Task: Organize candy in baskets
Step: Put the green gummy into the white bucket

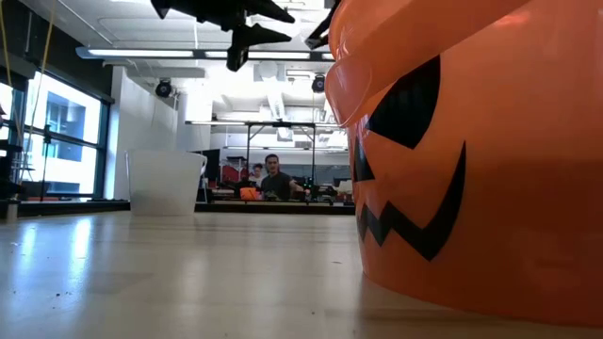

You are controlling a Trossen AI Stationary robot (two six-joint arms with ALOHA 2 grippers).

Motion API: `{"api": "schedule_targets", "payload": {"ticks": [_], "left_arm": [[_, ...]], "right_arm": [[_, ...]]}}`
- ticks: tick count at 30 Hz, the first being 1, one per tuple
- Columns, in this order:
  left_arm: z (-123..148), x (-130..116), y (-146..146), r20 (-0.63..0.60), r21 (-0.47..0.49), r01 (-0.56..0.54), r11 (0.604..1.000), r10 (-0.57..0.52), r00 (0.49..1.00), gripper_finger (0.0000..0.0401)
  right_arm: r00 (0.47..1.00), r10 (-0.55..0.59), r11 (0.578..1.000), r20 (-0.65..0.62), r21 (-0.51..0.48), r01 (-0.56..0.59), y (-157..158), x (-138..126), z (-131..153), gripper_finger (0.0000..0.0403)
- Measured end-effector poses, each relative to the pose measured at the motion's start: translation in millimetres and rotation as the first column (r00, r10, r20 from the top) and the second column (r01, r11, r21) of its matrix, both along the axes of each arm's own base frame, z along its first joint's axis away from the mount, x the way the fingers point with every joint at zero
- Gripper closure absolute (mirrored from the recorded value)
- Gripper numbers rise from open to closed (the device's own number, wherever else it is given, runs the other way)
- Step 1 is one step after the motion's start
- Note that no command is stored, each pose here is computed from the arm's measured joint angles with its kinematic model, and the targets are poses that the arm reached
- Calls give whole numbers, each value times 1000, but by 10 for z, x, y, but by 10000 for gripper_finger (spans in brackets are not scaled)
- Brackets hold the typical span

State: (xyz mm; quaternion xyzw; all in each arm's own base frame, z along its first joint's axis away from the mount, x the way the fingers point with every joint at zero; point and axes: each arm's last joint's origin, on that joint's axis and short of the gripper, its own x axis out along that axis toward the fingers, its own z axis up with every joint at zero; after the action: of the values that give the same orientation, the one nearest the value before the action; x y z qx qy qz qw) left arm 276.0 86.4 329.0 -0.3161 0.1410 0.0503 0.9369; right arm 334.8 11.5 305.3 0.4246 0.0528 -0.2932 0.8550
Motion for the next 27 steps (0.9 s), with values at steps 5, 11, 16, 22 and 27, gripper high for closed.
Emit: {"api": "schedule_targets", "payload": {"ticks": [5, 11, 16, 22, 27], "left_arm": [[-4, 25, -68, -1, -18, 21, 1000, -21, 1000, 286], [-21, 74, -91, 8, -22, 30, 999, -30, 1000, 286], [-103, 202, -109, 14, -45, 42, 998, -41, 999, 286], [-172, 342, -108, 54, -59, 54, 997, -51, 997, 286], [-195, 394, -91, 50, -61, 57, 996, -54, 997, 286]], "right_arm": [[1000, -2, 1000, -3, -4, 2, -34, 2, -1, 402], [1000, 20, 1000, 13, 0, -20, -25, 15, 10, 403], [999, 20, 1000, 25, 0, -20, -25, 20, 18, 402], [1000, 10, 1000, 22, -4, -10, -28, 17, 14, 403], [1000, 8, 1000, 15, -5, -8, -28, 14, 5, 403]]}}
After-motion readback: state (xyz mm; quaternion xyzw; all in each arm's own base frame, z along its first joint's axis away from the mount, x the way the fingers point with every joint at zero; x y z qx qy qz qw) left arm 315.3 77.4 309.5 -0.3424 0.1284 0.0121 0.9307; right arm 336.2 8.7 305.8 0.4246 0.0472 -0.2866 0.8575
